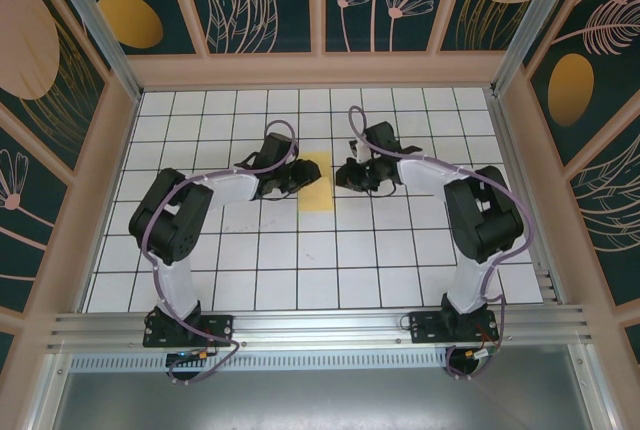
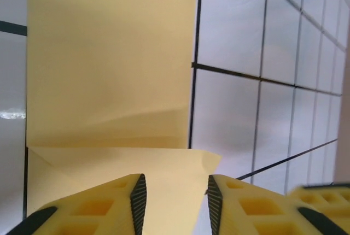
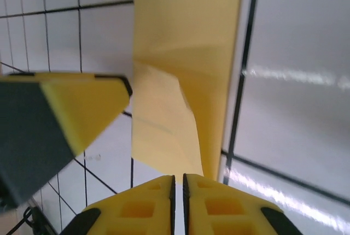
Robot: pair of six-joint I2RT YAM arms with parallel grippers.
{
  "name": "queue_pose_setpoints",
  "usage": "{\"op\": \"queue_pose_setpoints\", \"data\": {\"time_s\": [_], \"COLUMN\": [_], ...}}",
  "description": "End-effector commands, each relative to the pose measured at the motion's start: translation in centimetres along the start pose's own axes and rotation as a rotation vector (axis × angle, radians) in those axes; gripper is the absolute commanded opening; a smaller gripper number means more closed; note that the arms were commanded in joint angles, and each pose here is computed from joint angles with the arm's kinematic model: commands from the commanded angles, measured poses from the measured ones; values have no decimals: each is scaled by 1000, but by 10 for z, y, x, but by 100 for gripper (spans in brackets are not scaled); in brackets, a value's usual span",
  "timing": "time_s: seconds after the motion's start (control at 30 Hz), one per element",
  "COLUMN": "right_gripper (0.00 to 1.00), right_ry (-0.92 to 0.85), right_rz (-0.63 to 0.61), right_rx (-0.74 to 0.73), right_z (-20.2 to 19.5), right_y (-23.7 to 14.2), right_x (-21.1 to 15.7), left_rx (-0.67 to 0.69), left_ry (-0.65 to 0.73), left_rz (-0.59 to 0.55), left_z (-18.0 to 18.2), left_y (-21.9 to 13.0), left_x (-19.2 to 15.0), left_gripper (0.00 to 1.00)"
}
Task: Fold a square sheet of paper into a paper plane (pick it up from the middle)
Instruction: Fold the triangle a second time at the center of the table, then turn over the paper at the center of the table.
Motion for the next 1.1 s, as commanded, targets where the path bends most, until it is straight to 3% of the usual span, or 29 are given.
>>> {"op": "queue_pose_setpoints", "data": {"time_s": [0.0,0.57,0.87,1.07], "right_gripper": [15,23,8,5], "right_ry": [-14,-32,-8,32], "right_rz": [-35,14,23,23], "right_rx": [34,-44,-45,-35], "right_z": [11,-10,-18,-25], "right_y": [12,45,51,51], "right_x": [21,28,28,27], "left_rx": [15,52,56,45], "left_ry": [-63,-123,-121,-111], "left_rz": [-44,-13,-6,5], "left_z": [7,28,29,27], "left_y": [-10,-5,-2,2], "left_x": [0,-15,-16,-15], "left_gripper": [39,36,38,39]}}
Point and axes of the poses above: each hand's point on the last joint's axis, 136 mm out from that joint toward the fingers, its own y axis out along the fingers, its own z axis along the line the jaws close on, x = y × z, the point moved 3 cm from there along -y, back along the fingers, and after that the axes turned 3 degrees about y, right-handed, at the moved point
